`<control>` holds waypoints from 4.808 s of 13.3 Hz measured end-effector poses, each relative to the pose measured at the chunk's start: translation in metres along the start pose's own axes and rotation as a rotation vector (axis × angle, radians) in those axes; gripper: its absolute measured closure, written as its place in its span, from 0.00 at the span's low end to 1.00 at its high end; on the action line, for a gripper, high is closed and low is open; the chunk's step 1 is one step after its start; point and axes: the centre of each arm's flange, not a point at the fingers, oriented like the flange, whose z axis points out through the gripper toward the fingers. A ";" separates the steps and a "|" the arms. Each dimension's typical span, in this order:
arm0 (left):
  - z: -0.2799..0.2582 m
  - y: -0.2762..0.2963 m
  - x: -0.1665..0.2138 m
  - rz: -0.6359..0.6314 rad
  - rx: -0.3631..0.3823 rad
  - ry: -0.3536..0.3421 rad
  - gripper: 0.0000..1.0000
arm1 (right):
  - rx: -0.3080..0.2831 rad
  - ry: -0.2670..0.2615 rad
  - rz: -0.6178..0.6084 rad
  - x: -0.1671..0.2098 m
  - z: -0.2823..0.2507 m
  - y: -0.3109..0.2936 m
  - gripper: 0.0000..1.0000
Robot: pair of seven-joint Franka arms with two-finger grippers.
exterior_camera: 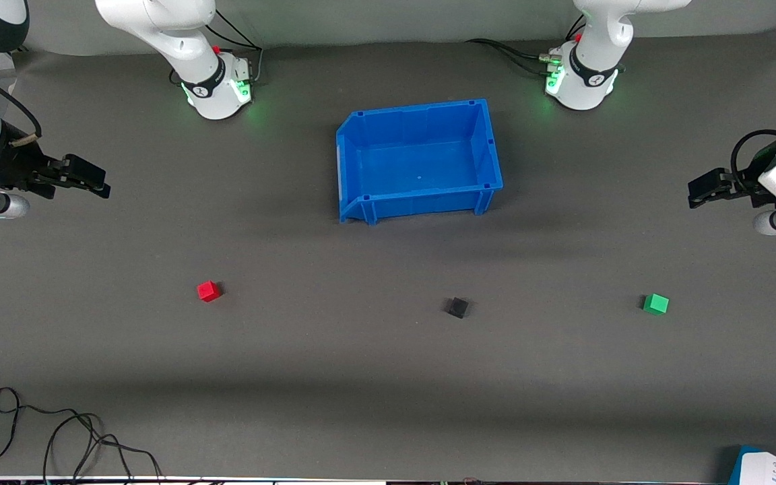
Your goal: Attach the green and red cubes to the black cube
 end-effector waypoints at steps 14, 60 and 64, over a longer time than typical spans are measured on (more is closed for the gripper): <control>0.000 -0.001 0.000 -0.001 0.000 0.001 0.00 | 0.008 0.016 0.005 0.031 -0.001 0.002 0.00; 0.162 -0.083 0.067 -1.335 -0.024 -0.144 0.08 | -0.023 -0.049 0.990 0.110 0.422 -0.018 0.15; 0.234 -0.086 0.091 -1.315 0.009 -0.128 0.07 | -0.025 -0.049 0.988 0.110 0.423 -0.018 0.43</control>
